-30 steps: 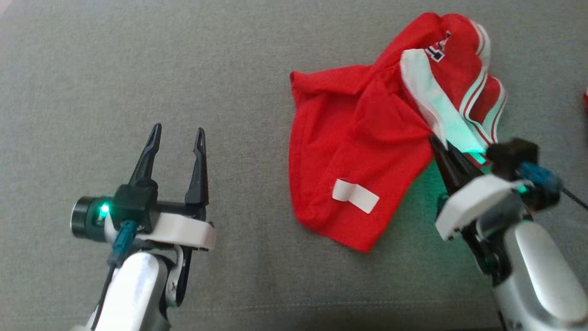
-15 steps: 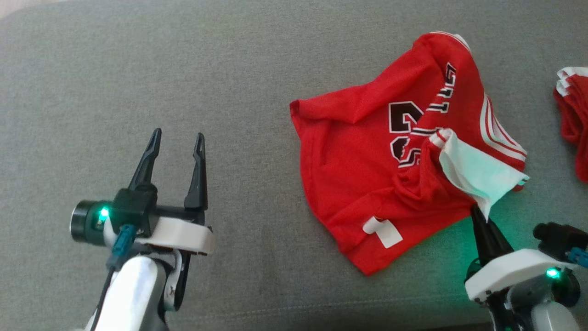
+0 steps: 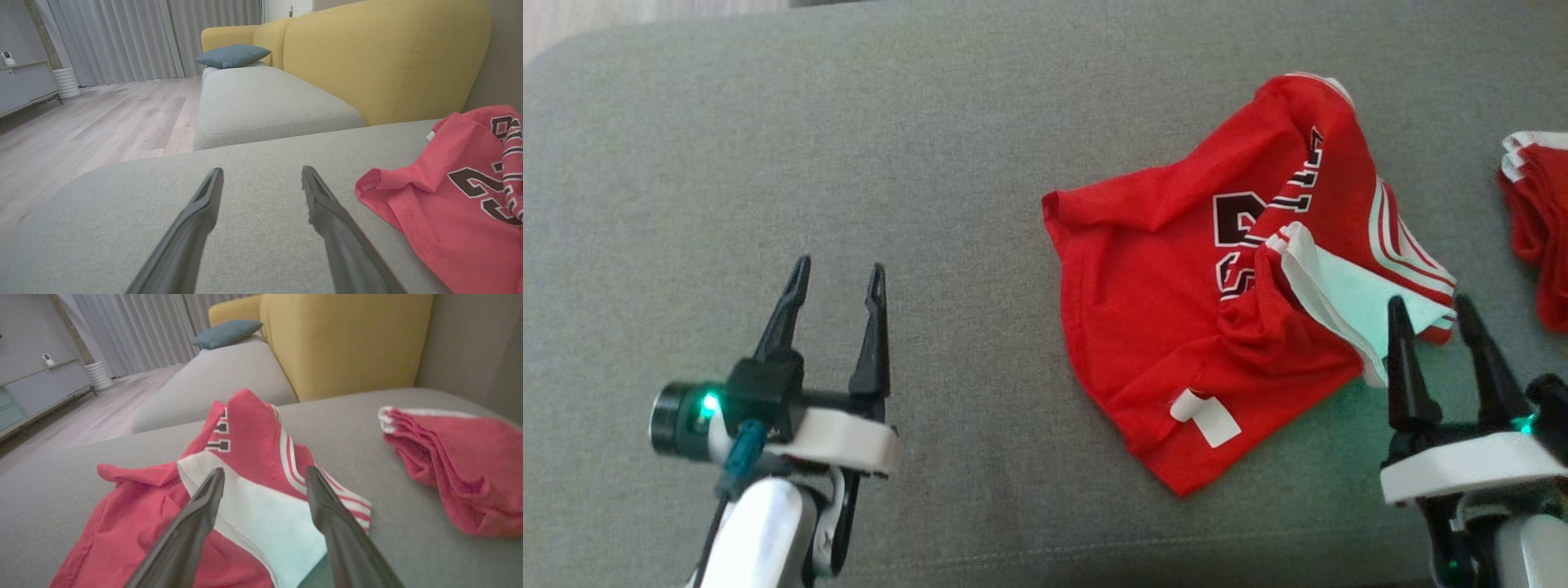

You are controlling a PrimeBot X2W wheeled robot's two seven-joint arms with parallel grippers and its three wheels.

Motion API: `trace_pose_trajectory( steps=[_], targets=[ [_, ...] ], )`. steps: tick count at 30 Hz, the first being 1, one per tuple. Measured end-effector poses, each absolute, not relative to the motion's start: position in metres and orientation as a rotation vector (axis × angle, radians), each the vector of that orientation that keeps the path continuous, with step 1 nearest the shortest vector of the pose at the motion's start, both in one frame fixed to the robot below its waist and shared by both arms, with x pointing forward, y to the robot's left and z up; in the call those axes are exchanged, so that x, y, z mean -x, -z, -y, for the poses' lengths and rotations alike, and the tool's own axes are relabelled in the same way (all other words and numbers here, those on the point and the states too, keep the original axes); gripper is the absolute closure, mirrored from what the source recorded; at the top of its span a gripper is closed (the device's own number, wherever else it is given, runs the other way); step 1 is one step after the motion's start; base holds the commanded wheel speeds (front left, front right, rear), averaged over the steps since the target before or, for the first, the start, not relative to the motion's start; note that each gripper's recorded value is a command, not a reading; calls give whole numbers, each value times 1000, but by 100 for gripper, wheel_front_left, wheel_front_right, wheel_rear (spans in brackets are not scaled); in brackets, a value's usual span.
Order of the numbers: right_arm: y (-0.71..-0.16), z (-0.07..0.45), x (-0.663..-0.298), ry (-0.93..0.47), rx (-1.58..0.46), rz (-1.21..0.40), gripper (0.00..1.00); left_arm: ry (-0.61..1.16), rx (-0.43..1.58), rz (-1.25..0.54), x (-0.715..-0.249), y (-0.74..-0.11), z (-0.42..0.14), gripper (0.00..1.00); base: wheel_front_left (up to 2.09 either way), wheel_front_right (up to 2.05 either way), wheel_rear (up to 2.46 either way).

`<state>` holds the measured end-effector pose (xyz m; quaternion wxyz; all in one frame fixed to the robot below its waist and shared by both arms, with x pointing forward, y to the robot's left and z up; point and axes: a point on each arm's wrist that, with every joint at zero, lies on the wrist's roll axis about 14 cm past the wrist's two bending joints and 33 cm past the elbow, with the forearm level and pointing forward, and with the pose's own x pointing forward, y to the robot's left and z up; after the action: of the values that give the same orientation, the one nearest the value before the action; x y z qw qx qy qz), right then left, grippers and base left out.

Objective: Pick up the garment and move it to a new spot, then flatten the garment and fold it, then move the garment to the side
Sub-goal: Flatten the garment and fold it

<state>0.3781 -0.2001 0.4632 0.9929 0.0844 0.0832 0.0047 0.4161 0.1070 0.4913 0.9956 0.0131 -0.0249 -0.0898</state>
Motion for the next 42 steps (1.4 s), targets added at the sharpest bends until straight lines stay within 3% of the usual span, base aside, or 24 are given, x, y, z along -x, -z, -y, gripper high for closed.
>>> trace_pose_trajectory(
  steps=[6, 13, 34, 38, 42],
  targets=[
    [-501, 175, -381, -104, -104, -58, 0, 162, -34, 49, -403, -493, -113, 0, 0, 0, 0],
    [-510, 157, -374, -166, -96, -48, 0, 140, -31, 37, -390, -492, -119, 0, 0, 0, 0],
    [-504, 155, -373, -168, -103, -74, 0, 135, -23, 21, -388, -488, -119, 0, 0, 0, 0],
    [-501, 156, -374, -167, -108, -81, 0, 187, -9, -2, -386, -484, -103, 0, 0, 0, 0],
    [-497, 156, -376, -164, -108, -95, 0, 346, 53, -43, -384, -483, -51, 0, 0, 0, 0]
  ],
)
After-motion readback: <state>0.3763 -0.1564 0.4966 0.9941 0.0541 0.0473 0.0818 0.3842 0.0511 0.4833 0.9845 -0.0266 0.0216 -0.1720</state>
